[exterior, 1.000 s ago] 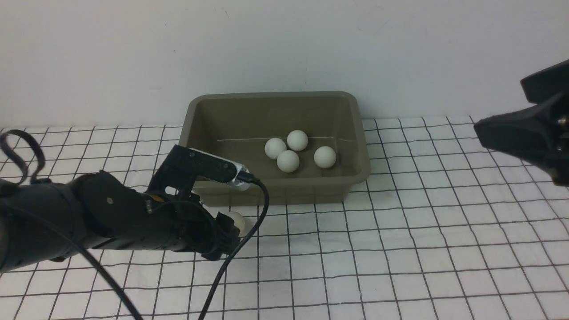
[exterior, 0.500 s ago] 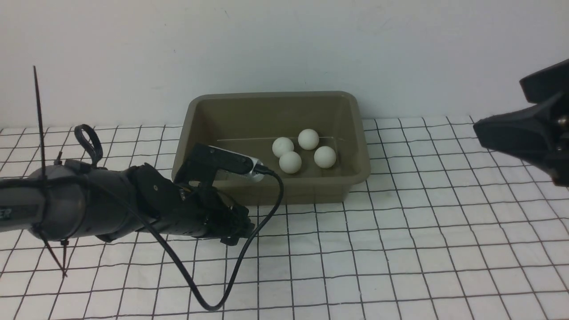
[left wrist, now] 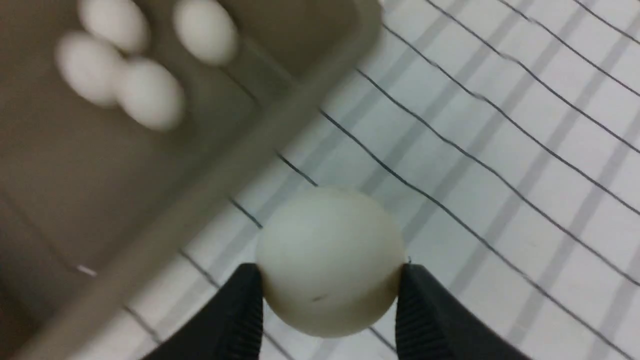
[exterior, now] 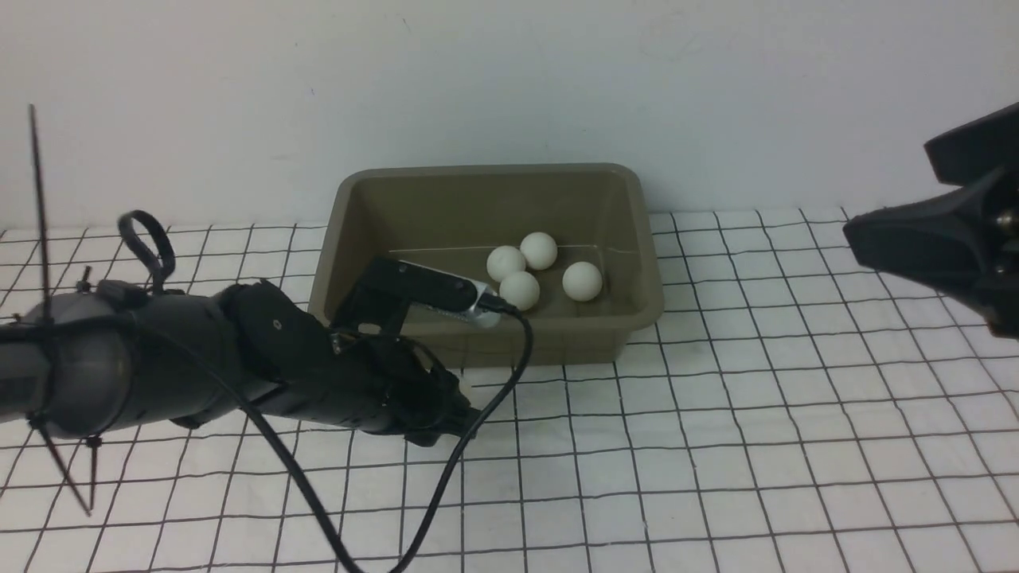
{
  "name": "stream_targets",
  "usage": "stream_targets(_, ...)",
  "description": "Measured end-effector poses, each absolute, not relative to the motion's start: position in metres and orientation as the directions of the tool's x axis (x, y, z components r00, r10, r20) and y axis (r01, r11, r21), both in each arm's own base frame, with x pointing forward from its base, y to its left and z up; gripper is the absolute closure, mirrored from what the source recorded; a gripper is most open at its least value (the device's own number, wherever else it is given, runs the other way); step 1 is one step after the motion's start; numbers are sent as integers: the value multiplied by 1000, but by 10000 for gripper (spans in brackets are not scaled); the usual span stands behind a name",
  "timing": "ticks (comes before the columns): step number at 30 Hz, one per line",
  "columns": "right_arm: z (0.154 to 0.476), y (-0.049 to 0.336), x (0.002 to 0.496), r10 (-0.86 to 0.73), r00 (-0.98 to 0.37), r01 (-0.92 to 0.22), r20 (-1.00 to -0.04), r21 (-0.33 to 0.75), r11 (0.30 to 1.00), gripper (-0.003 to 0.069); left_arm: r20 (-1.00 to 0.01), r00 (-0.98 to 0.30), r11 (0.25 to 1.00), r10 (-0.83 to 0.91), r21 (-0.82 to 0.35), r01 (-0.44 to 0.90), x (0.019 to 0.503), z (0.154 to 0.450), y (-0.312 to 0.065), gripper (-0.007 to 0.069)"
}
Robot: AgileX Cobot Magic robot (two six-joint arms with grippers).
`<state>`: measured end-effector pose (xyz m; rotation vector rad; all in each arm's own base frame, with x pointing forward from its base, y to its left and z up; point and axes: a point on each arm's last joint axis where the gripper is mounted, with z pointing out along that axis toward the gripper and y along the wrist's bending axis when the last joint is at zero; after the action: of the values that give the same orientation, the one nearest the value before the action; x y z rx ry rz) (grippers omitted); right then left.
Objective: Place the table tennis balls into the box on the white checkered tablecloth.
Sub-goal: 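Reach for and grasp a ping pong ball on the table beside the basket, then drop the ball into the bin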
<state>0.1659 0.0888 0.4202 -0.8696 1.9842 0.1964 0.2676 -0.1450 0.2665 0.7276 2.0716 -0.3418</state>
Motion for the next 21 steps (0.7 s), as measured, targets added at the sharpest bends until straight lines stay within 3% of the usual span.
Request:
stream_targets(4,420,90,165,-484,-327,-657,-812,-173,733,144,-837,-343,859,427,258,442,309,256,-110,318)
stream_targets(7,420,91,164,-478,-327,-660,-815,-165,733,144,-794,-380,859,474,322,398,336,233,-95,318)
stream_targets(10,421,91,165,-476,-318,-656,-820,-171,735,144,-756,-441,852,483,291,435,358,214,-92,274)
stream_targets(13,421,90,166,-487,-311,-650,-816,-191,735,144,-745,-502,848,440,159,506,371,208,-103,144)
stream_targets(17,425,85,162,-495,-278,-631,-823,-231,740,144,-789,-493,846,367,63,529,371,236,-112,97)
stream_targets(21,444,66,136,-499,-180,-552,-847,-333,764,144,-840,-425,831,337,54,553,356,276,-112,93)
